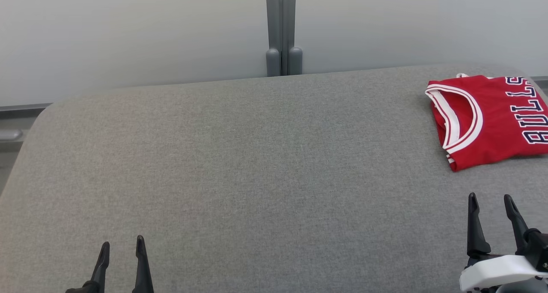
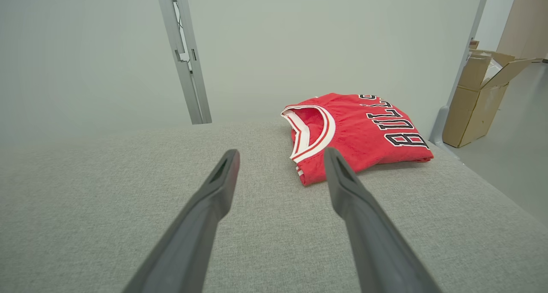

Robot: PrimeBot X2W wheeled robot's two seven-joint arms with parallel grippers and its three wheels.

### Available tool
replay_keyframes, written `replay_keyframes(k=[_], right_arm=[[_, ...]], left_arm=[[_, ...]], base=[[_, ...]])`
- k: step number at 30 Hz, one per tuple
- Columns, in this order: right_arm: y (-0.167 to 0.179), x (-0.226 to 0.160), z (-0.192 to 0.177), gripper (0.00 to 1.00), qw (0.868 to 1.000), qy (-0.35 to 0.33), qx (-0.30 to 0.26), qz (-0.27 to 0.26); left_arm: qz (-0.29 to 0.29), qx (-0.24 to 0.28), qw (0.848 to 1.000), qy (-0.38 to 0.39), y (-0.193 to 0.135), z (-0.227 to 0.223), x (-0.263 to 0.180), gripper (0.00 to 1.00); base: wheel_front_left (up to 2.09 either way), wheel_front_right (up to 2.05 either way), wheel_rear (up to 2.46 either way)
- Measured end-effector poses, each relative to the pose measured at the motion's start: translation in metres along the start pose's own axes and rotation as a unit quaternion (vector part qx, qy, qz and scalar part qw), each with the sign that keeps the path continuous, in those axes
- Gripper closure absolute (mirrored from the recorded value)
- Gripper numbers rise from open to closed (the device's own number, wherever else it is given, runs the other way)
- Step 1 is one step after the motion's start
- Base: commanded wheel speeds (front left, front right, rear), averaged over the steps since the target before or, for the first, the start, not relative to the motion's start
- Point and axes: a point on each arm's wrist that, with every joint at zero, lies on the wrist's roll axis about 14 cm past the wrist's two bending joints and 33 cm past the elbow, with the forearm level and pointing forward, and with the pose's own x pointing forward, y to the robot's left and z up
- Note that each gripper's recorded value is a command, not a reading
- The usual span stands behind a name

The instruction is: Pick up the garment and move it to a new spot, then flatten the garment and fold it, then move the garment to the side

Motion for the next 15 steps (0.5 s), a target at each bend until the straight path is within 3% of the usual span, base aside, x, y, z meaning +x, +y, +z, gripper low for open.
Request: replay_keyframes(k=[15], right_arm=[[0.03, 0.008, -0.009, 0.0, 0.999, 0.013, 0.007, 0.04]], left_arm=[[-0.008, 0.001, 1.0, -0.005, -0.002, 0.002, -0.004, 0.0]], base=[[0.0, 0.0, 0.0]])
